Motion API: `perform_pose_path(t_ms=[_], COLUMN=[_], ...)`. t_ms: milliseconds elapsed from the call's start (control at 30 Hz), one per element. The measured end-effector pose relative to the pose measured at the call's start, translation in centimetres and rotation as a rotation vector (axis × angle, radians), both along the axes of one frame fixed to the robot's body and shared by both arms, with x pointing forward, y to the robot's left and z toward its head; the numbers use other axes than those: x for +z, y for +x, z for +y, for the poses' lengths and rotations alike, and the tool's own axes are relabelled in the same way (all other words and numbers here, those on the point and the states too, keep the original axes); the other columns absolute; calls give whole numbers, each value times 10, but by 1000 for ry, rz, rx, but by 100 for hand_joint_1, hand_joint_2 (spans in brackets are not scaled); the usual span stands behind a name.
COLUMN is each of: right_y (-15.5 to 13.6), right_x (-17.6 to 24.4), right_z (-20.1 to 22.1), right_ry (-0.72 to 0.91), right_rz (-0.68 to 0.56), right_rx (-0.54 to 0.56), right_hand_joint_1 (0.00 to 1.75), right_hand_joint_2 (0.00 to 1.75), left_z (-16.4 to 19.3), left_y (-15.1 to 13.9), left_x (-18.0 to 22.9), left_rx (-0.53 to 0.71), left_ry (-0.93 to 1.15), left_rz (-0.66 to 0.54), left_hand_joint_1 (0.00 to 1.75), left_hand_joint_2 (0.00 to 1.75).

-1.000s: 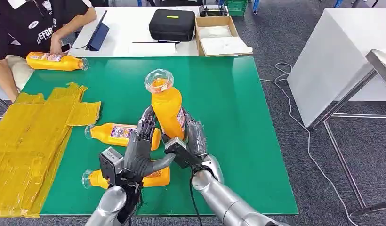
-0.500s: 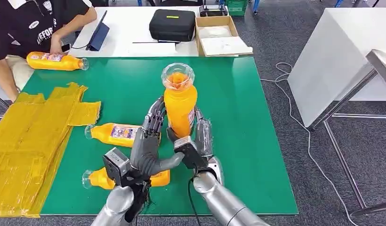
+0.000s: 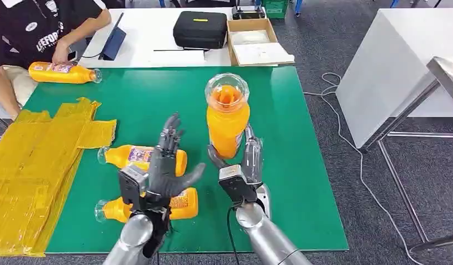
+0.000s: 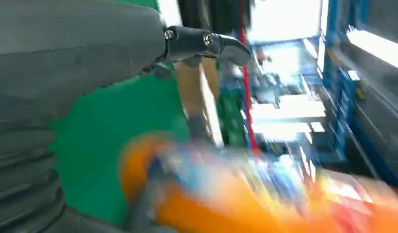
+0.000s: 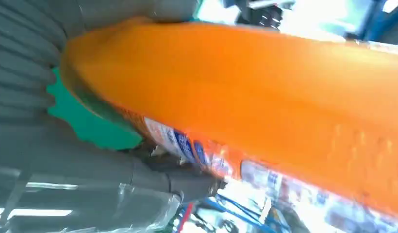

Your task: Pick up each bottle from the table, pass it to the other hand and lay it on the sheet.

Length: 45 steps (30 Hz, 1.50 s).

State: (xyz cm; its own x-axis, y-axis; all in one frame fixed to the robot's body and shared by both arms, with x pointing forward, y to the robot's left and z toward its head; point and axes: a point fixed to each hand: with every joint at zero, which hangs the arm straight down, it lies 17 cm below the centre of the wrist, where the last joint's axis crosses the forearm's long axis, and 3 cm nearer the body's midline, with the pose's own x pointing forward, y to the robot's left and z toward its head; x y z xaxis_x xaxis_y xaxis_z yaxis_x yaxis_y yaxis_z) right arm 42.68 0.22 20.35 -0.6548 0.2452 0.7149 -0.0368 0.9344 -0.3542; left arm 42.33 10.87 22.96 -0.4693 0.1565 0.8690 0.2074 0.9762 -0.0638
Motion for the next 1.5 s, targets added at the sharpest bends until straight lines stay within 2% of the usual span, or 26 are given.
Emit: perform_pose_path(t_ms=[267, 567, 733, 800, 1000, 1233, 1500], right_y=[3, 18, 19, 17, -1, -26, -39], right_x=[5, 11, 10, 8, -25, -55, -67], right_z=[-18, -90, -101, -93, -16, 46, 81], right_ry=[26, 173, 190, 187, 54, -90, -205], right_rz=[-11, 20, 23, 31, 98, 145, 146], right_rx=[-46, -213, -229, -199, 7, 211, 336], right_hand_joint_1=[175, 175, 175, 175, 175, 175, 175], right_hand_joint_2=[175, 175, 175, 175, 175, 175, 175], left_z=[11, 40, 49, 49, 49, 50, 51], left_y=[5, 4, 2, 1, 0, -5, -8], left_x=[-5, -25, -33, -34, -34, -42, -45], left_rx=[25, 99, 118, 120, 122, 124, 127], left_ry=[9, 27, 35, 36, 36, 37, 32], left_rz=[11, 46, 61, 61, 55, 69, 72], left_hand_joint_1=[0, 0, 0, 0, 0, 0, 0], left_hand_joint_2=[175, 175, 175, 175, 175, 175, 175])
